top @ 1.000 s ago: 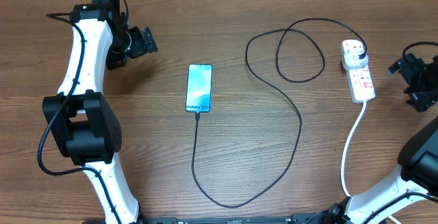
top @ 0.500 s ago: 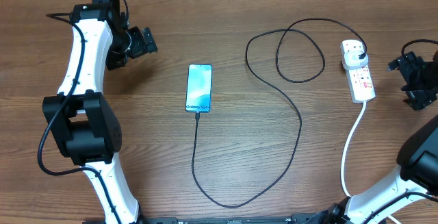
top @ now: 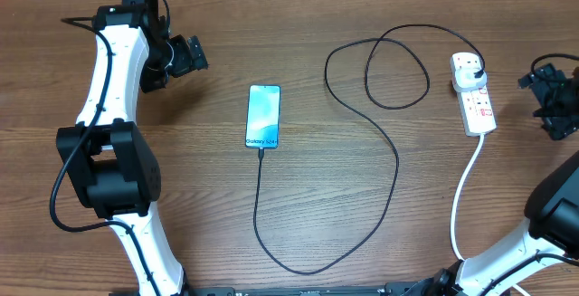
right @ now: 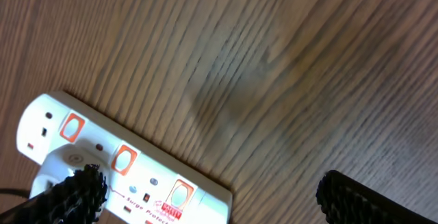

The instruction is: Plug charger to phone and switch on socket

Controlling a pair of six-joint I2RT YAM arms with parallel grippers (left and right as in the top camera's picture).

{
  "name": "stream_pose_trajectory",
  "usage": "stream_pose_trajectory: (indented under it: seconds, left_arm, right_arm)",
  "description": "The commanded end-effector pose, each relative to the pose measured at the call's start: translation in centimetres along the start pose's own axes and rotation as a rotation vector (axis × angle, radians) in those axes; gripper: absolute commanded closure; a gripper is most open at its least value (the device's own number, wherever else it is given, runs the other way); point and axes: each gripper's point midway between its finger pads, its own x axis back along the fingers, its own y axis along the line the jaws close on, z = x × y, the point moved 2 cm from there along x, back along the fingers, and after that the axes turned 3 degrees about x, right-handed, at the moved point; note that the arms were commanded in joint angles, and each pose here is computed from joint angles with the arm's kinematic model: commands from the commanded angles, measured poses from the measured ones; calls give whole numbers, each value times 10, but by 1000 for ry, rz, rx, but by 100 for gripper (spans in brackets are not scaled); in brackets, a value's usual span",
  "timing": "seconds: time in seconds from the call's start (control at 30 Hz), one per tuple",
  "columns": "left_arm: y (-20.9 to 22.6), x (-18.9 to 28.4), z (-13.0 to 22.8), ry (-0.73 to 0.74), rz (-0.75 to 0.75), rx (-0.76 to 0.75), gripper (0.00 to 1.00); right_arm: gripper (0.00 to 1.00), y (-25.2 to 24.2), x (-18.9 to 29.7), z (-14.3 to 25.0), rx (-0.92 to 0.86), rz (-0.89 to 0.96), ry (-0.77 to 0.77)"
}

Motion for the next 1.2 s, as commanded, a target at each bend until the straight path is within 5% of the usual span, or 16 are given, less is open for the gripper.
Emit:
stream_pose_trajectory:
  seconds: [0.0, 0.63, 1.17]
  left_arm:
    - [-3, 5, -2, -12, 13, -4, 0]
    - [-3, 5, -2, -11, 13, -4, 0]
    - [-3, 5, -2, -11, 13, -4, 0]
  right_arm:
    - [0, -3, -3, 2, 58, 10, -14]
    - [0, -7, -58, 11, 161, 15, 22]
    - [0, 0, -58, 16, 151, -35, 50]
